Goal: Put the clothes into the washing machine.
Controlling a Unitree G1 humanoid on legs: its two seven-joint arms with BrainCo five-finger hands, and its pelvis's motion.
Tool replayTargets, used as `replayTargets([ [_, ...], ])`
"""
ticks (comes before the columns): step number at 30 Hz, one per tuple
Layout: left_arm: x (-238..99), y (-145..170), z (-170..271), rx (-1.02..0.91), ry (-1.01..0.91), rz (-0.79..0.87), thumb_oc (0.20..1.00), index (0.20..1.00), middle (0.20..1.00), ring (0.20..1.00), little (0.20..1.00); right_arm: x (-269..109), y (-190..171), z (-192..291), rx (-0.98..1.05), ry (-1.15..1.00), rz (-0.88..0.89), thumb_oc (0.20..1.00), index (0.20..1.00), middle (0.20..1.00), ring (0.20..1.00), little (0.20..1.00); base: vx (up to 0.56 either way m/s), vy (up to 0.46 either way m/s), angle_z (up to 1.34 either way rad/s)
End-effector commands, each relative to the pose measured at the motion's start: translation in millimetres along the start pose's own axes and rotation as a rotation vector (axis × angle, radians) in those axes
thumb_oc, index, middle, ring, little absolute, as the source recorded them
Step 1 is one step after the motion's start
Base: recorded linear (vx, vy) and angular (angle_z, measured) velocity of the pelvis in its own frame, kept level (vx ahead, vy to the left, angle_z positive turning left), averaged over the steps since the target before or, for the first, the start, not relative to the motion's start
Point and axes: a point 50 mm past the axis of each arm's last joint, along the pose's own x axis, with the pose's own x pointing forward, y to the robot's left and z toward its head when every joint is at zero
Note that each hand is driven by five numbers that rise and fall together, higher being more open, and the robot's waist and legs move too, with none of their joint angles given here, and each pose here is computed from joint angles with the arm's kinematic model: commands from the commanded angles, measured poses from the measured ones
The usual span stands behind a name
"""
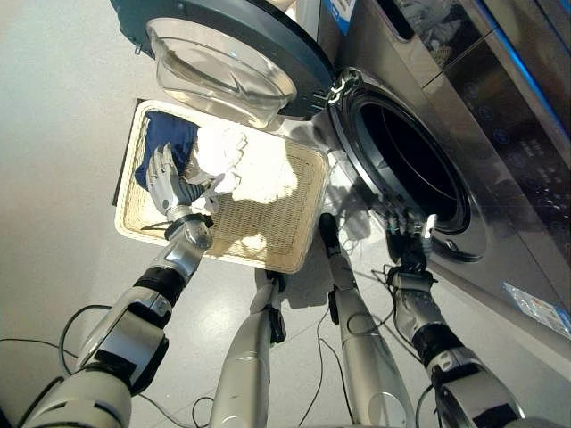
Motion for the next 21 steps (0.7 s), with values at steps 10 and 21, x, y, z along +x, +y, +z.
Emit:
replayTargets([
  [10, 25.1, 25.1, 6.2, 0.129, -0.073, 0.146, 1.0, 1.0, 1.0, 1.0, 1.0, -25.2, -7.4, -38.3, -0.256, 0.301, 0.058, 1.0, 1.0, 1.0, 1.0, 1.0, 0.0, 0.007, -0.01],
  [21, 42.1, 38.6, 21.1, 0.134, -0.12, 0.213, 1.0, 1.0, 1.0, 1.0, 1.0, -30.9, -12.0, -39.6, -0.337, 0.354, 0.069, 1.0, 1.0, 1.0, 1.0, 1.0, 0.01, -0.007, -0.03],
])
